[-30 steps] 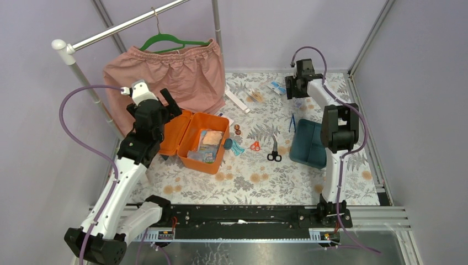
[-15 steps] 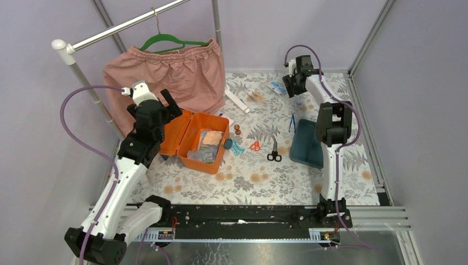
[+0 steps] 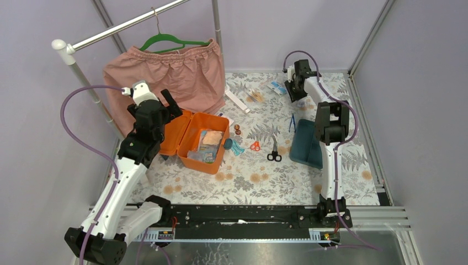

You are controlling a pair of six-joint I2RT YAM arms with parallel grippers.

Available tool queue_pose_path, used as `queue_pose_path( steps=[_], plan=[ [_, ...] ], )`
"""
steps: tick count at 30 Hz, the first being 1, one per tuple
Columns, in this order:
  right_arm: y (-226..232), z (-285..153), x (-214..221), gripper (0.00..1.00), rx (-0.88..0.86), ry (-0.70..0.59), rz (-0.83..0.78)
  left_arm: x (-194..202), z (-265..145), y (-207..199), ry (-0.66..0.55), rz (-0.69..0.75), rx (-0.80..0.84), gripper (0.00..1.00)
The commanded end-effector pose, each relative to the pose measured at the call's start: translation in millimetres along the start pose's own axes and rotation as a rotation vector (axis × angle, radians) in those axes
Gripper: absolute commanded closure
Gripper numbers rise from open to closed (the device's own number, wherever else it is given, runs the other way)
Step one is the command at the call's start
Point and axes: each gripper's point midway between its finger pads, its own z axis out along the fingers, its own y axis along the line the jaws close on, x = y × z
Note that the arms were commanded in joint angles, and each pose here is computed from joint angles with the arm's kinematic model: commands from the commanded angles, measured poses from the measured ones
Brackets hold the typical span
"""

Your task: Organize the medicine kit

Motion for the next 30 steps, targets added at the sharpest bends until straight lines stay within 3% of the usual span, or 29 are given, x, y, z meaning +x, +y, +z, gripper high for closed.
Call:
queue_pose_path(
  steps=[1, 7, 14, 19, 23, 30],
  plan=[
    [-6.2, -12.0, -15.1, 0.68, 0.014, -0.048, 0.014, -0.8, 0.3, -3.6, -0.011, -0.003, 0.015, 0.01],
    [-9.0, -25.8, -29.8, 1.00, 0.032, -0.105, 0.046, -0.4, 0.5, -3.8, -0.010, -0.002, 0.016, 0.01],
    [-5.2, -55.3, -50.4, 1.00, 0.009, -0.188, 0.108, -1.1, 0.4, -3.2, -0.013, -0.002, 0.013, 0.01],
    [25.1, -100.6, -73.8, 1.00, -0.151, -0.301, 0.209, -1.0, 0.5, -3.3, -0.013, -0.002, 0.013, 0.01],
    [69.9, -142.9, -85.7, 1.00, -0.292, -0.409, 0.295, -1.4, 0.4, -2.9, -0.014, -0.002, 0.011, 0.01],
    [191.9, -219.1, -102.9, 1.00, -0.519, -0.556, 0.235, -0.7, 1.3, -2.9, -0.011, 0.000, 0.008, 0.01]
  ],
)
